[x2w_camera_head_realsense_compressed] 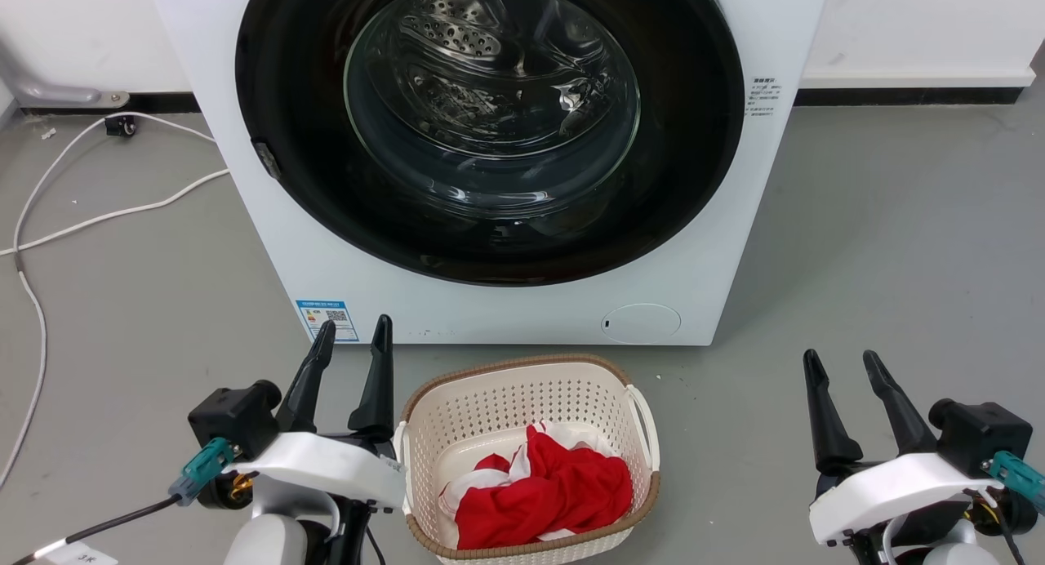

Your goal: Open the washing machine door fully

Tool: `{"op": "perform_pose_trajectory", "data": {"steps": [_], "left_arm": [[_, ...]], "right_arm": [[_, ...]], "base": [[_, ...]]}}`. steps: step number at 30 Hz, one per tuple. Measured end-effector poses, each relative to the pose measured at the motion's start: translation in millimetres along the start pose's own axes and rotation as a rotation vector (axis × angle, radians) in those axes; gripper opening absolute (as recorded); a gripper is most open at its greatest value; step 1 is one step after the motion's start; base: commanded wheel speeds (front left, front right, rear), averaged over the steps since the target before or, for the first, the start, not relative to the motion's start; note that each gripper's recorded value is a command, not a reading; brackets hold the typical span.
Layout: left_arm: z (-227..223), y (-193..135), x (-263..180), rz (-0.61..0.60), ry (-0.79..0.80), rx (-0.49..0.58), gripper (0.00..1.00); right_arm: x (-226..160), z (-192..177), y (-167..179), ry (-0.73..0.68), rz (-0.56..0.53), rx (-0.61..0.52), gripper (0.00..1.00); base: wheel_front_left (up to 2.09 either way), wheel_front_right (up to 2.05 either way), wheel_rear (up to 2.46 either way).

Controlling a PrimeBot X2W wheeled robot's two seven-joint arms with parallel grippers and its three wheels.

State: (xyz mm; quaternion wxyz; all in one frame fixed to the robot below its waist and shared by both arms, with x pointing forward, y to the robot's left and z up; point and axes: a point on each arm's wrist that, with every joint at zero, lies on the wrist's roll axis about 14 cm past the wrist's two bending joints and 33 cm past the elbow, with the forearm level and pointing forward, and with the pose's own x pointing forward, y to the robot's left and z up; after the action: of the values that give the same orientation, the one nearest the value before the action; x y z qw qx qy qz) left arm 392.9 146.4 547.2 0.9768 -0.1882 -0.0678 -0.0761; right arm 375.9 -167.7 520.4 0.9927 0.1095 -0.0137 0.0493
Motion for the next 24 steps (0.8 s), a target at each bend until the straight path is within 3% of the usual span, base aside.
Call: {"op": "perform_pose_trajectory", "data": {"steps": [24], "left_arm": [[-1.6,-8.9,0.6,-0.047,-0.011,0.213,1.00]], "right_arm": [[4.2,1.5,9.8,-0.003,0.041,-0.206,1.00]], "base": [[0.00,0.00,0.00]]}}
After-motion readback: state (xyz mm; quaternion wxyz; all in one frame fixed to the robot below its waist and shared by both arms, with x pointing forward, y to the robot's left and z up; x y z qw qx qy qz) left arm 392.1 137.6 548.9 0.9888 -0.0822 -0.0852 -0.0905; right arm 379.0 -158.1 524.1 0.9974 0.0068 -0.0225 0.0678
